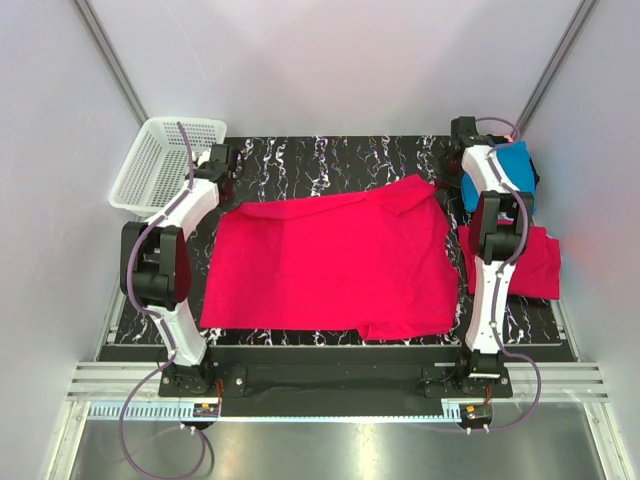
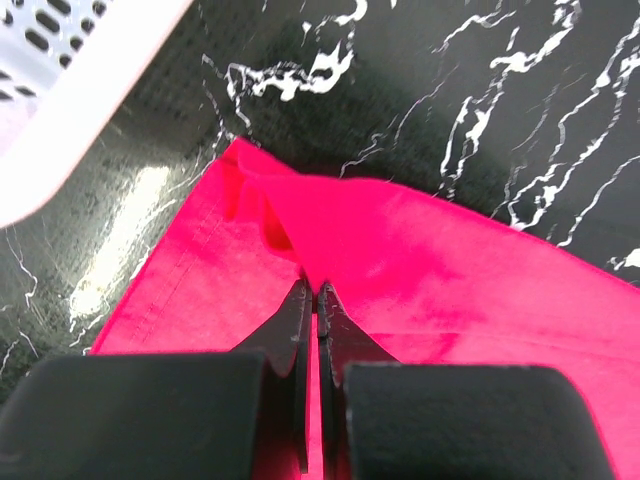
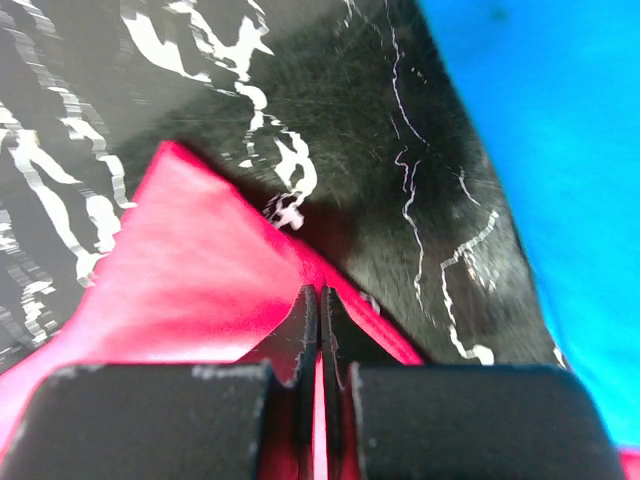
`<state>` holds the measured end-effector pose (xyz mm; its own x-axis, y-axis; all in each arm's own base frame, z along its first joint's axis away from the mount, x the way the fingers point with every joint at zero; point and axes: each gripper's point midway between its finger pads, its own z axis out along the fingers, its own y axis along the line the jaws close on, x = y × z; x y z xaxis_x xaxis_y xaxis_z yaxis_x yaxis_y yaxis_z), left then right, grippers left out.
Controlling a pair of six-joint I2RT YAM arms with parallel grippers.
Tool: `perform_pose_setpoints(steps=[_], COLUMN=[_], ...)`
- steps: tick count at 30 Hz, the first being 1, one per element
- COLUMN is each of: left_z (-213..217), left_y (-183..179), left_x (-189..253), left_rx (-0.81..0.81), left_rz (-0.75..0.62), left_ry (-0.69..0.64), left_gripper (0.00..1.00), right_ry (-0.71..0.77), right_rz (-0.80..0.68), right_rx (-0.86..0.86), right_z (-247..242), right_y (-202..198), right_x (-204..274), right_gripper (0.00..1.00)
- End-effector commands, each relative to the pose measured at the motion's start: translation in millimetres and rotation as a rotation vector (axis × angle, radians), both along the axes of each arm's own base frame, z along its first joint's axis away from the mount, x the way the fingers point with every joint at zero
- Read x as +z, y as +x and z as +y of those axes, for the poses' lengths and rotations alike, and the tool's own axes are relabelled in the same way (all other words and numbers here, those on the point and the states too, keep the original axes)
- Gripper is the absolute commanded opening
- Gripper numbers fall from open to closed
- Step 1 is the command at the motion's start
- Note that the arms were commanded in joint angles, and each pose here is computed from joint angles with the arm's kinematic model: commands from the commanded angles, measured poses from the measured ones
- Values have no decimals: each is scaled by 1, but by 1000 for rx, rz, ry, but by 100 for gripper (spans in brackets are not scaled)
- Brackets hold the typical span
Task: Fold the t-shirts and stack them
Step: Fold the tshirt
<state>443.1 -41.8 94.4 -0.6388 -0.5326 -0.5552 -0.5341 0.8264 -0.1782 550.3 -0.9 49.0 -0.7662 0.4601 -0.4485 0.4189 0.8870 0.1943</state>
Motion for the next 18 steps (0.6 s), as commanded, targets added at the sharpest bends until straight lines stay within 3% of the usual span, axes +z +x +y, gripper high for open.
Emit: perform_pose_setpoints(steps=[1, 10, 18], left_z=[7, 11, 12], left_y=[16, 1, -26], left_x=[39, 40, 45], left_rx=[7, 28, 34], left_rz=[-108, -83, -86], left_ry=[24, 31, 11], left_gripper=[0, 0, 0], right_ry=[-55, -24, -30], right_rz=[-156, -203, -160], right_rx=[-2, -18, 23], right_z=[-9, -2, 32], right_y=[5, -31, -93], right_x=[80, 126, 124], right_gripper=[0, 0, 0])
